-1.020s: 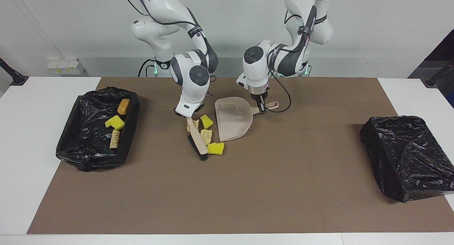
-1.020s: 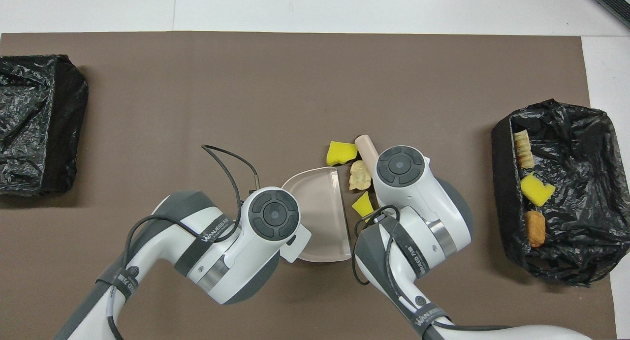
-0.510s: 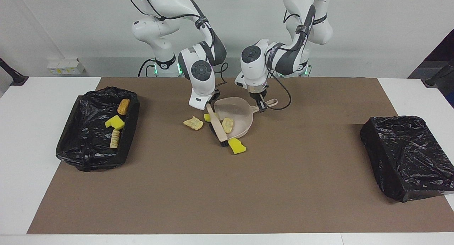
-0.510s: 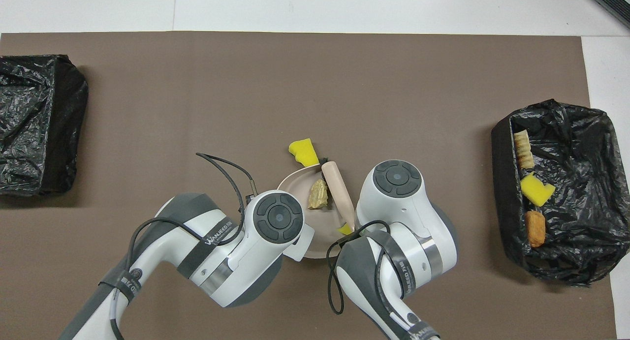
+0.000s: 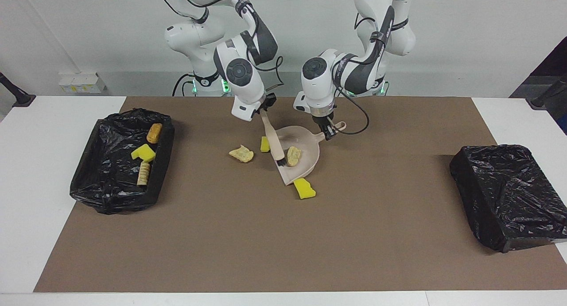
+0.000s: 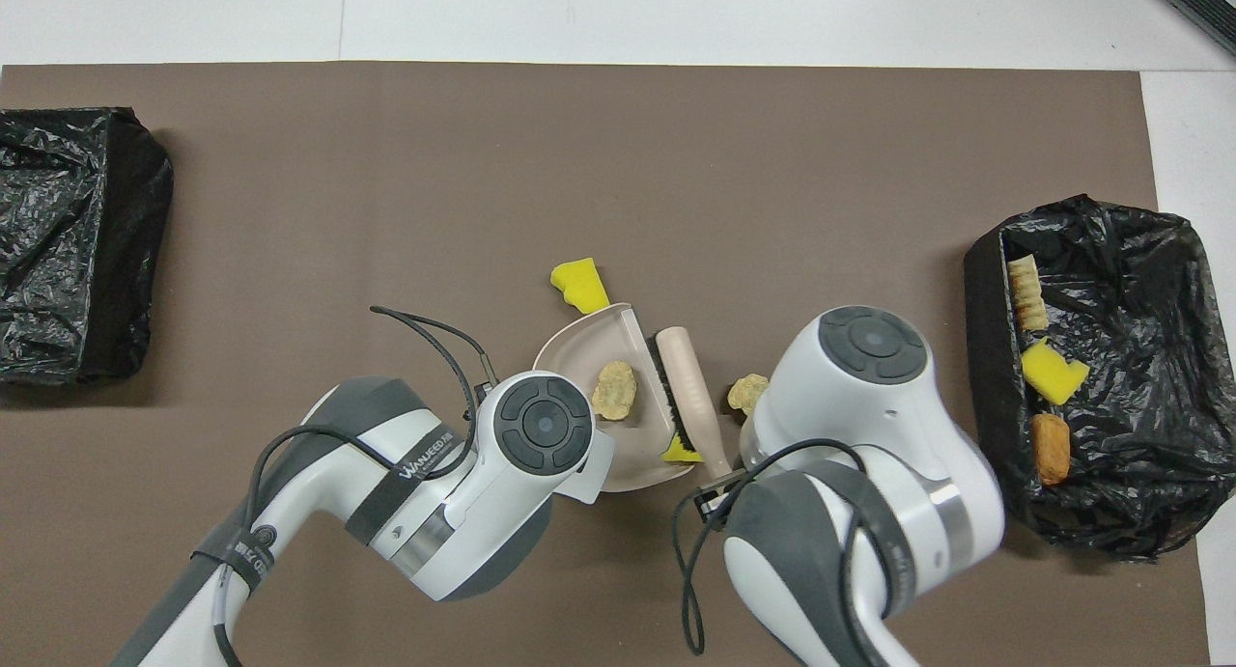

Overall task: Sweep and dump trash in bin
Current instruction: 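Sweep the sponge pieces and scraps into the dustpan with the right gripper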

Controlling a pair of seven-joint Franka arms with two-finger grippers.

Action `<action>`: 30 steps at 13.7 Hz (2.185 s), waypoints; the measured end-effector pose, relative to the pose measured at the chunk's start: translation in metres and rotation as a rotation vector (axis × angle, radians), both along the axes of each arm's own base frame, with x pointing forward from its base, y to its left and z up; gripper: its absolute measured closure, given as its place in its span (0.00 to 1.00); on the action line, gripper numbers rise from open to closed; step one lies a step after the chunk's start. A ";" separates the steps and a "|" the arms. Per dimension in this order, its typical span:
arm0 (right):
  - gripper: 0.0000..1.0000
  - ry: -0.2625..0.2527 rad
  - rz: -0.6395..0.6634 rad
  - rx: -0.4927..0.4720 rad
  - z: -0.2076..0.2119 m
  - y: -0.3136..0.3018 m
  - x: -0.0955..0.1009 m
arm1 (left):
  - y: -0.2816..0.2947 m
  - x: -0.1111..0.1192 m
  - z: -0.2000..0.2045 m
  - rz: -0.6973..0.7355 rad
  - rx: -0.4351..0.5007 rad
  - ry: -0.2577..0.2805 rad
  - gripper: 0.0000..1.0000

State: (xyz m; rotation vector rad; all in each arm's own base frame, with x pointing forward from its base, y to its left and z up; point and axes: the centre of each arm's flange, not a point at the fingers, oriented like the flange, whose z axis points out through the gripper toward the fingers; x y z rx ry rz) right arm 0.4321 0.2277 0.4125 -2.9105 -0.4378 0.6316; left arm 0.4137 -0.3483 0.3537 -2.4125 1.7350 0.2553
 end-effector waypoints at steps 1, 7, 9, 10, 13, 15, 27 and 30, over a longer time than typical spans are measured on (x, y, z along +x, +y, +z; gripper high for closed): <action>0.73 -0.014 -0.001 -0.056 0.008 -0.020 0.002 | 0.000 0.000 0.000 0.000 0.000 0.000 0.68; 0.73 -0.029 0.020 -0.310 -0.037 -0.100 -0.007 | -0.001 -0.001 0.000 0.002 0.001 0.000 0.68; 0.73 -0.025 0.025 -0.320 -0.061 -0.096 -0.021 | -0.001 -0.001 0.000 0.002 0.002 0.000 0.68; 0.73 -0.017 0.013 -0.313 -0.070 -0.091 -0.027 | -0.001 -0.001 0.000 0.003 0.002 0.000 0.68; 0.73 0.032 -0.072 -0.183 -0.074 -0.062 -0.039 | -0.001 -0.002 0.000 0.003 0.001 0.000 0.68; 0.73 0.031 -0.137 -0.074 -0.072 -0.034 -0.043 | -0.001 -0.002 0.001 0.004 0.001 -0.001 0.68; 0.73 0.030 -0.053 0.095 -0.002 0.040 -0.052 | 0.009 0.007 0.008 -0.049 -0.012 0.006 0.68; 0.73 -0.063 0.112 0.001 0.030 0.022 -0.040 | 0.018 0.013 0.023 -0.085 -0.033 -0.005 0.68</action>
